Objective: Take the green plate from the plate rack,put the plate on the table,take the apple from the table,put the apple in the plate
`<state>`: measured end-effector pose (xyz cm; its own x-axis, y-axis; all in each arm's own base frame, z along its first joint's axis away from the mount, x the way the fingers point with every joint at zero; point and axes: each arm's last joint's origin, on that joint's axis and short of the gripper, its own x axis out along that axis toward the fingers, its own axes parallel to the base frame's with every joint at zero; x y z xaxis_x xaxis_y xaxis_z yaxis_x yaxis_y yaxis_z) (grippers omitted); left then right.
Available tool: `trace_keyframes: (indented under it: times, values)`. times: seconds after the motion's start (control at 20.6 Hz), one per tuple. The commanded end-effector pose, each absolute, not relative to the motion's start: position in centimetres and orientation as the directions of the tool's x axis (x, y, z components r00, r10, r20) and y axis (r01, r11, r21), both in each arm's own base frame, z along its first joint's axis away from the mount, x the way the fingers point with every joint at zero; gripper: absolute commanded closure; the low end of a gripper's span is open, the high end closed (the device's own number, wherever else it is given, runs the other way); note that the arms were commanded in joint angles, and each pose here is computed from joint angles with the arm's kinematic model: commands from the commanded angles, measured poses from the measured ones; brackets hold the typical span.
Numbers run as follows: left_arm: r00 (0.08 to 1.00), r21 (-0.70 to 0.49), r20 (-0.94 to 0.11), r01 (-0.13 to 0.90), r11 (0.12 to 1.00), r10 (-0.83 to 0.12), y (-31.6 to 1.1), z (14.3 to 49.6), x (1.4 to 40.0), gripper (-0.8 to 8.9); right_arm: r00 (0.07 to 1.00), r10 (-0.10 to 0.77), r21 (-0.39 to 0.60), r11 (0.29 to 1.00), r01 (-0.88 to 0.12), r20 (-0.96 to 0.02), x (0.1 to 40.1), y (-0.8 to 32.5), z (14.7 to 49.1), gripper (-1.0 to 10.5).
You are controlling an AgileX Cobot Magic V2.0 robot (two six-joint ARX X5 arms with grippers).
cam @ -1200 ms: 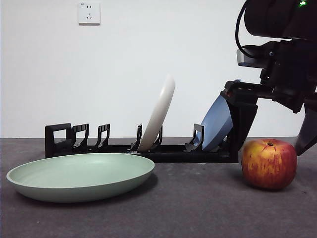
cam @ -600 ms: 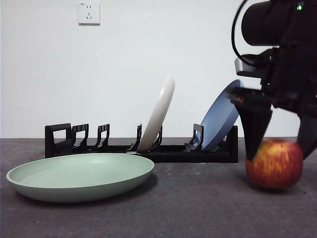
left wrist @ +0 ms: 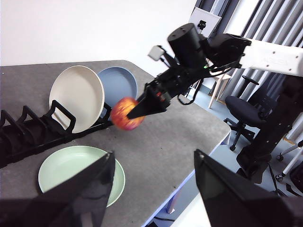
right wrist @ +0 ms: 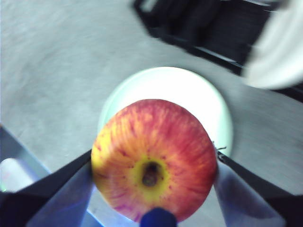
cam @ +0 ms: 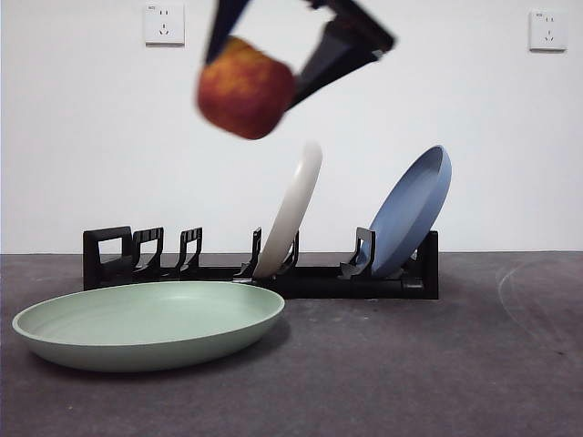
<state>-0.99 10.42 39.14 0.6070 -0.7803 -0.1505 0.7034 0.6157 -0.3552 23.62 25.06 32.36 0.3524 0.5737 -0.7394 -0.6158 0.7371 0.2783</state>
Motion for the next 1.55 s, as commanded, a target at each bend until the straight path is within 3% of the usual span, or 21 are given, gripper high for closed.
trace_keyframes:
  times: [0.05,0.58,1.4,1.55]
  values:
    - [0.605,-0.368,-0.149,0.701,0.612,-0.782,10.5,39.0,-1.0,5.31,0.329,0.56,0.267,0.731,-0.627,-0.76,24.6,27.3,31.0,9.6]
    - [0.601,-0.369,-0.15,0.703,0.608,-0.785,10.5,39.0,-1.0,5.31,0.196,0.44,0.236,0.747,-0.621,-0.877,26.9,32.8,23.1,9.6]
    - [0.583,-0.379,-0.151,0.712,0.592,-0.798,10.5,39.0,-1.0,5.31,0.21,0.342,0.142,0.764,-0.629,-0.916,26.5,35.0,18.6,9.6]
    - [0.58,-0.379,-0.152,0.714,0.589,-0.801,10.5,39.0,-1.0,5.31,0.212,0.36,0.152,0.758,-0.634,-0.909,26.4,35.3,18.6,8.5]
